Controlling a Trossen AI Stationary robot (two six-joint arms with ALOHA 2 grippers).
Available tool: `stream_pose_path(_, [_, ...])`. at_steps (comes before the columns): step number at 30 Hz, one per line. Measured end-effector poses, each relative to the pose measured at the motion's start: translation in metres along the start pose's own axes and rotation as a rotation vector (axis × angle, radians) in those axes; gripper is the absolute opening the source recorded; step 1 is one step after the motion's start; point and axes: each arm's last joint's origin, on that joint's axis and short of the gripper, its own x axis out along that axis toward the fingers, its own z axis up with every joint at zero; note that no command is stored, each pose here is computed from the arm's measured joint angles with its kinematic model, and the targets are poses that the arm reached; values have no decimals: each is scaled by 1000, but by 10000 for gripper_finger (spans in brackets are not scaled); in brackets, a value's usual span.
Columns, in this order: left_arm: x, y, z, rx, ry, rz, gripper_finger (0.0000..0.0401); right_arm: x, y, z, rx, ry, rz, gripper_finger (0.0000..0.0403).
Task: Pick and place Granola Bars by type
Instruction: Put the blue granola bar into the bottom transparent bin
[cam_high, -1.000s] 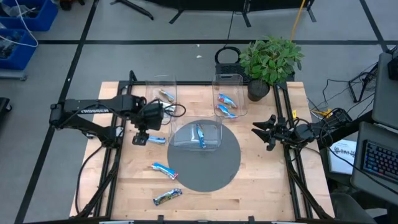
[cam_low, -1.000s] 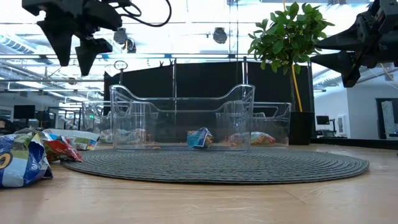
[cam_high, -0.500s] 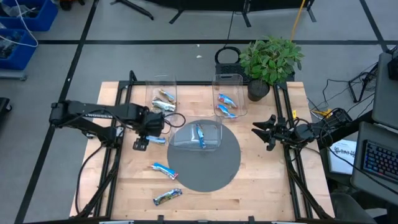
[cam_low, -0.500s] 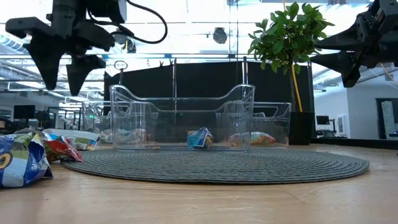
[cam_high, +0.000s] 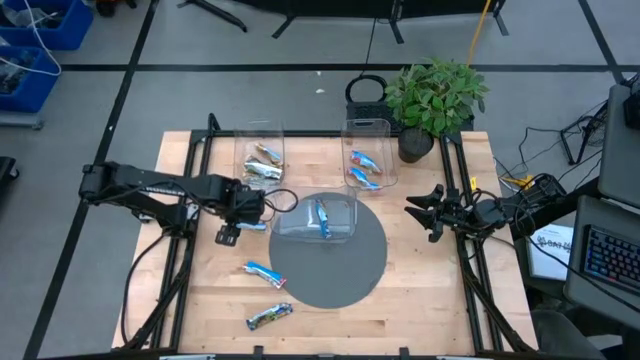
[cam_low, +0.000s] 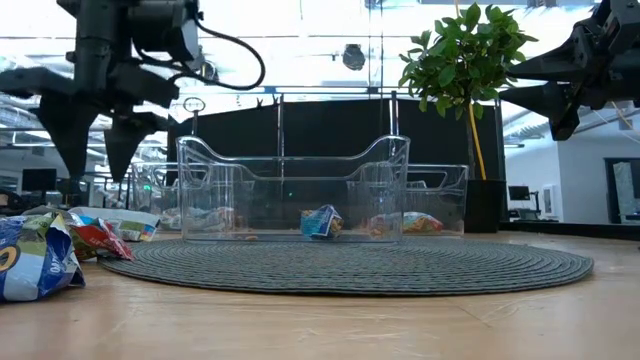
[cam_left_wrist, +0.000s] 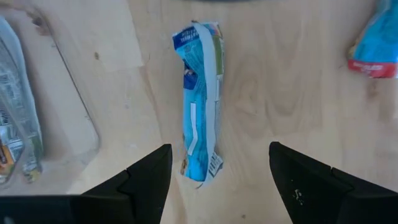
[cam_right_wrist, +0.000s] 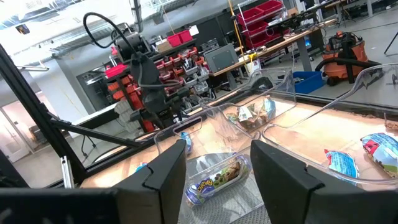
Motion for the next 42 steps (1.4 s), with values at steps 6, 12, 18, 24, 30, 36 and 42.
stream_pose_path(6, [12, -1, -3, -7, 16, 1, 271, 0, 0, 0, 0, 0, 0, 171])
stream_pose_path(12, [14, 0, -1, -4, 20, -3, 271, 0, 0, 0, 0, 0, 0, 171])
stream_pose_path(18, [22, -3, 3, 14, 65, -12, 271, 0, 0, 0, 0, 0, 0, 171])
stream_pose_path(24, [33, -3, 10, 11, 122, -14, 271, 0, 0, 0, 0, 0, 0, 171])
stream_pose_path(30, [35, 1, 29, 3, -36, 17, 271, 0, 0, 0, 0, 0, 0, 171])
stream_pose_path(36, [41, 2, 34, -13, -51, 13, 271, 0, 0, 0, 0, 0, 0, 171])
stream_pose_path(42, [51, 4, 40, -22, -42, 10, 271, 0, 0, 0, 0, 0, 0, 171])
